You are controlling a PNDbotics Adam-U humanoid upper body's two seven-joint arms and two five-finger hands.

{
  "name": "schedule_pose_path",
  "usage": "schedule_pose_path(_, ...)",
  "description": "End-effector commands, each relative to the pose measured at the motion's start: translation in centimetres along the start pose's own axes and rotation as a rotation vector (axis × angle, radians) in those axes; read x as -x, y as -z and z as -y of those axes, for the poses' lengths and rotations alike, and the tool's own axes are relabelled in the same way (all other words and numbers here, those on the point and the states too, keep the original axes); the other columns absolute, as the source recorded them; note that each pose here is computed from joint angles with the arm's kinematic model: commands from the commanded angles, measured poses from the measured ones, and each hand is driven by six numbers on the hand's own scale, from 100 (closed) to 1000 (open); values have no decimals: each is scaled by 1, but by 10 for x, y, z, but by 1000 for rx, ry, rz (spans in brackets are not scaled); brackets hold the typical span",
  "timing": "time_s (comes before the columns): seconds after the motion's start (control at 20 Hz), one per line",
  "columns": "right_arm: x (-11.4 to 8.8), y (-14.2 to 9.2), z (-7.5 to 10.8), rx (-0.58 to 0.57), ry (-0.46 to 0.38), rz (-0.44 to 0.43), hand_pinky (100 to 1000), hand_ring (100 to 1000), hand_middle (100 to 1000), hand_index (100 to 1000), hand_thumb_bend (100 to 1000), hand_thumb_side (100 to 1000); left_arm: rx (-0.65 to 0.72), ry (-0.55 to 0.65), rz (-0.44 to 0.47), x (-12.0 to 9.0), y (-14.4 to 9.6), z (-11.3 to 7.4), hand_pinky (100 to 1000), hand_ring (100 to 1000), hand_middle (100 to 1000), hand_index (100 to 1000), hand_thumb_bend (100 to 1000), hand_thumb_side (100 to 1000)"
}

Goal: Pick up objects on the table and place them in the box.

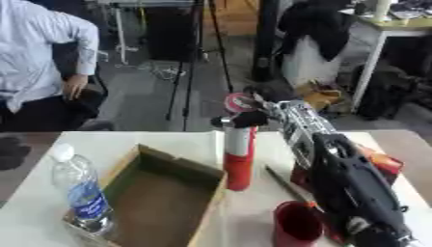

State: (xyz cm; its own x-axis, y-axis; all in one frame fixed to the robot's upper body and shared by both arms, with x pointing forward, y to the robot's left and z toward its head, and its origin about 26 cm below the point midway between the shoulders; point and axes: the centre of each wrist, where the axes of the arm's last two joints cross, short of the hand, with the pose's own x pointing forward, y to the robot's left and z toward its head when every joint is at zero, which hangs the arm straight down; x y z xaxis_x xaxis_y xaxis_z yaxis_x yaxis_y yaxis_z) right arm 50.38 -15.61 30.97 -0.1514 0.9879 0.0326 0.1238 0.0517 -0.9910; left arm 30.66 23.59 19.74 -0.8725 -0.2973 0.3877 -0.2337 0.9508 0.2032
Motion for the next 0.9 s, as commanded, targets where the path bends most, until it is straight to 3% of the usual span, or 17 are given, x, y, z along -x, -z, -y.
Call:
schedule_pose_path(0.05, 0, 0, 19, 45, -12, -6, 696, 796, 834, 969, 650, 797, 4, -5, 27, -5, 5, 0, 787, 736, 740, 707, 100, 1000)
schedule_pose_path(0.2, 0, 1, 19, 34, -22, -13, 673, 796, 834, 961, 624, 747, 9, -5, 26, -5, 6, 0, 787, 736, 740, 707, 100, 1000)
schedule_pose_path(0.45, 1, 2, 18, -4, -32, -25, 611, 789, 837, 944, 623, 579, 14, -6, 25, -5, 5, 1, 793, 736, 740, 707, 100, 1000)
schedule_pose_path(0.9, -1, 2, 18, -49, -24, -24, 543, 741, 824, 882, 592, 470, 16, -3, 18, -4, 5, 0, 806, 736, 741, 707, 100, 1000)
